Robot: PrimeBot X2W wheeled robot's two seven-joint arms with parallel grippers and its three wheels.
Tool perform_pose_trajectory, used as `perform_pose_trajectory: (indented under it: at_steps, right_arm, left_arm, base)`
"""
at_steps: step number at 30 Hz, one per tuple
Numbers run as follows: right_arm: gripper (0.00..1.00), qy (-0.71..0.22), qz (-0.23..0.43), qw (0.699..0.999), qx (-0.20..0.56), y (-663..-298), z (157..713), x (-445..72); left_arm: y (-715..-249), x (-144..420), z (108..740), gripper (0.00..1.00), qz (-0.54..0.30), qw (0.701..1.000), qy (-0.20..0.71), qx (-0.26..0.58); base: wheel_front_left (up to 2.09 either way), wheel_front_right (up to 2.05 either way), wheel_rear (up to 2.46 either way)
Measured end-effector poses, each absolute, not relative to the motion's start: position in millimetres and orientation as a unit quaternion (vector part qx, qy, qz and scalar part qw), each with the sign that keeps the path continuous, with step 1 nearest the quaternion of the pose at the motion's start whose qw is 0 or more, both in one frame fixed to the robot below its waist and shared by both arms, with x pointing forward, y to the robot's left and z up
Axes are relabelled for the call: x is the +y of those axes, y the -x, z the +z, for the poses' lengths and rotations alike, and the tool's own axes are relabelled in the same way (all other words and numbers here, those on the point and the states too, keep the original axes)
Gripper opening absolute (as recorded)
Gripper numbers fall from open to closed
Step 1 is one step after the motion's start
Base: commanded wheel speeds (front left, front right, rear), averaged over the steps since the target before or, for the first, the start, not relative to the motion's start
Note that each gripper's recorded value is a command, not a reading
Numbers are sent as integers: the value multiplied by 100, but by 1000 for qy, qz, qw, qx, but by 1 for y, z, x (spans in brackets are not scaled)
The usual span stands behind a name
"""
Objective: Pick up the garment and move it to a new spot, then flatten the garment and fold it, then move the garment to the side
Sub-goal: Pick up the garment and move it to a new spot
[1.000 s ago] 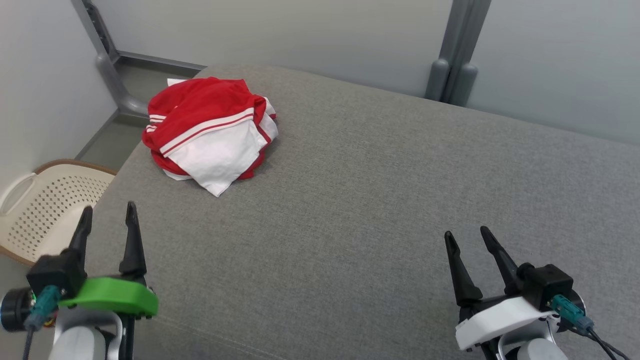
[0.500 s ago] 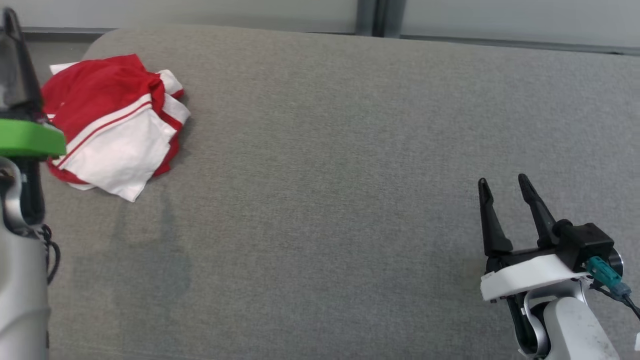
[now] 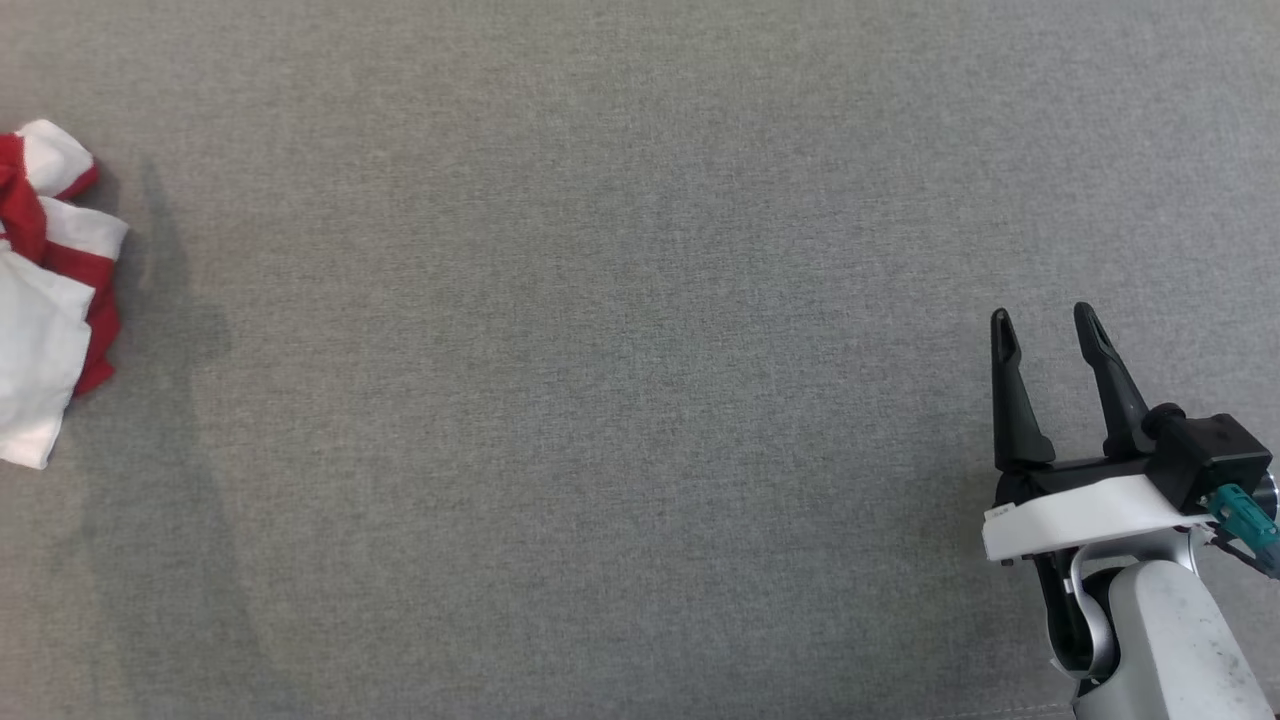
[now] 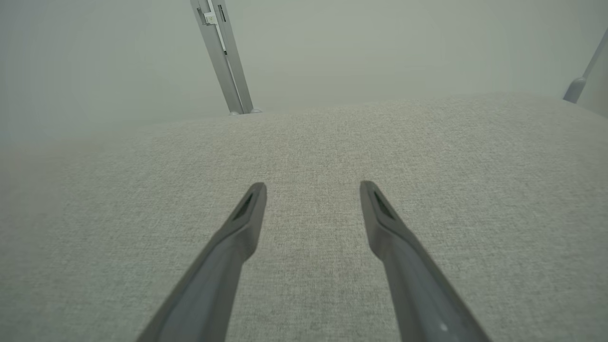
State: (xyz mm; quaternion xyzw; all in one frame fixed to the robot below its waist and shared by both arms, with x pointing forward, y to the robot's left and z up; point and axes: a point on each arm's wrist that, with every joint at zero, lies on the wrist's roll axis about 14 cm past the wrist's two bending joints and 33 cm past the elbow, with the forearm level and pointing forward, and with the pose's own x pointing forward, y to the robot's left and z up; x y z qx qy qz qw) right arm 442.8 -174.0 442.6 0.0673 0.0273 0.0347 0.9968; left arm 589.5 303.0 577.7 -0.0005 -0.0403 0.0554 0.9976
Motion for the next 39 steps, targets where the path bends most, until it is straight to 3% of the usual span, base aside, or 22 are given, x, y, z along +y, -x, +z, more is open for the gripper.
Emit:
perform_pose_trajectory:
  at_steps: [7,13,22,23,24,25,31,39]
  right_arm:
    - [100,-56,7,997,46,-438,428,-195]
    - [100,-56,15,998,37,-440,435,-189]
    - [100,-60,26,997,33,-440,437,-181]
    - [100,-60,25,997,33,-440,437,-182]
    - [100,-59,25,997,33,-439,438,-182]
    - [100,-59,25,997,33,-439,438,-182]
    - [100,-58,25,998,28,-439,442,-183]
    - [100,-60,37,997,16,-439,452,-175]
  left_arm:
    - [-595,311,477,100,82,988,17,130]
    - [-561,329,424,100,116,958,34,260]
    - [-532,327,392,100,127,934,69,327]
    - [-529,325,387,91,126,932,72,332]
    - [-528,324,386,54,126,932,73,333]
    - [-528,324,386,0,127,933,76,327]
    - [-527,327,392,0,131,942,75,299]
    - [-548,333,455,0,128,977,56,163]
  base:
    - [0,0,0]
    - [0,0,0]
    - [0,0,0]
    - [0,0,0]
    - [0,0,0]
    - [0,0,0]
    - [0,0,0]
    - [0,0,0]
